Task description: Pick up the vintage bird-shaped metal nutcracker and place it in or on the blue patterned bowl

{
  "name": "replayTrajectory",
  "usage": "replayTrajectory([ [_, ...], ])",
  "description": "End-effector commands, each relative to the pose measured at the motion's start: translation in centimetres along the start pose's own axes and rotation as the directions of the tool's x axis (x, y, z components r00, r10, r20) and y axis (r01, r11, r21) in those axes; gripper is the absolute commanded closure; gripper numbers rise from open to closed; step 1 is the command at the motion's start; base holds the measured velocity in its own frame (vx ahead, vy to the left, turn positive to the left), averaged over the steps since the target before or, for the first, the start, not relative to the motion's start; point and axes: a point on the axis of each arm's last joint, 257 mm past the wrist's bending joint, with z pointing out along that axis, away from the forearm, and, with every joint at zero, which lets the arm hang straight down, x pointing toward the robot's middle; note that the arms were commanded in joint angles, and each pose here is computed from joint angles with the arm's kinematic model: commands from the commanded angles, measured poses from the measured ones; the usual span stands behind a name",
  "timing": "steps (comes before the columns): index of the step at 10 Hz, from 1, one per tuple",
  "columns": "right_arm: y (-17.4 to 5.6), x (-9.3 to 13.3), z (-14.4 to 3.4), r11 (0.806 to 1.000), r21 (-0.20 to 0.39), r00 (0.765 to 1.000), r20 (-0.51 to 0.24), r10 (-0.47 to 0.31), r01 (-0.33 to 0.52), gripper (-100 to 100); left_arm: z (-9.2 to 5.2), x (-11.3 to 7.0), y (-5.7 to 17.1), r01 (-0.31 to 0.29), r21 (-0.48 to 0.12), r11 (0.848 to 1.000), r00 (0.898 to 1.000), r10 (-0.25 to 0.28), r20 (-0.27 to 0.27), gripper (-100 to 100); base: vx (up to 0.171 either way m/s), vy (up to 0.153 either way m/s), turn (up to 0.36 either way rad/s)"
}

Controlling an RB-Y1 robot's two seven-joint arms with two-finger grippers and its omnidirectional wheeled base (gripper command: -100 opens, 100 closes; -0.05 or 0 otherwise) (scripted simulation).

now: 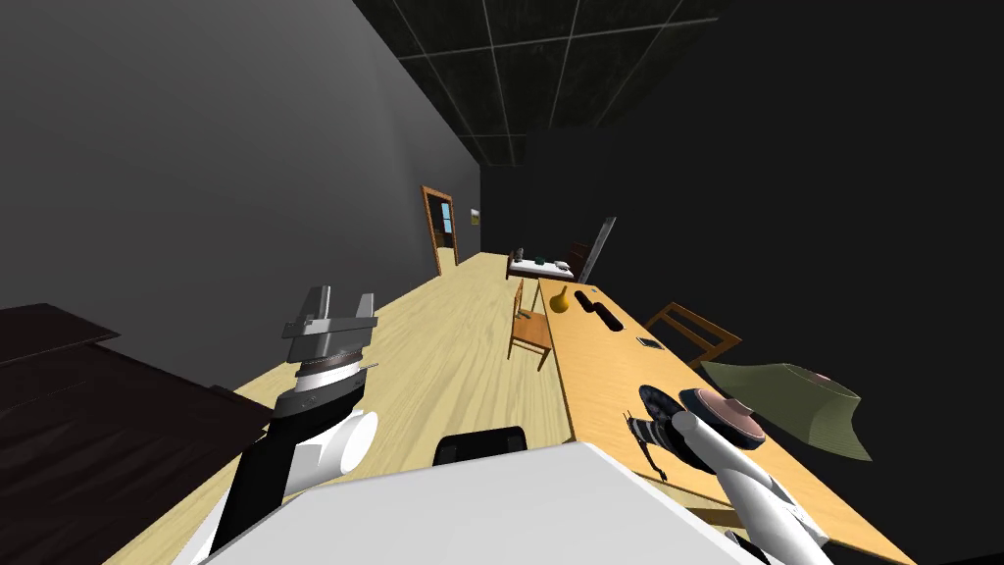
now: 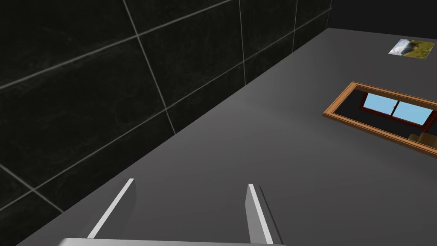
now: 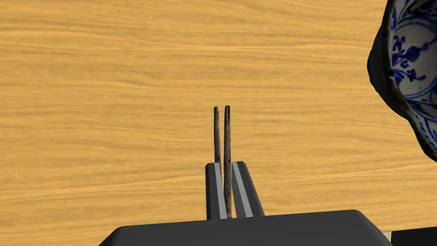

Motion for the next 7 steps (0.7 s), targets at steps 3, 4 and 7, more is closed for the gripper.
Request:
replayTrajectory([
  [3,3.0,0.5,-1.1,0.996,-0.033,0.997,-0.008,0.078,-0.078,100,0.0,0.0,0.0,0.000,0.000,1.000,1.000,0.000,0.000,0,-0.200,-0.045,0.198],
  [4,3.0,0.5,-1.1,0.996,-0.033,0.997,-0.008,0.078,-0.078,100,0.0,0.0,0.0,0.000,0.000,1.000,1.000,0.000,0.000,0,-0.131,-0.028,0.121],
  [7,5.9,1.5,-2.5,0.983,-0.060,0.985,-0.024,0.172,-0.173,100,0.0,0.0,0.0,0.000,0.000,1.000,1.000,0.000,0.000,0,-0.235,-0.033,0.289],
])
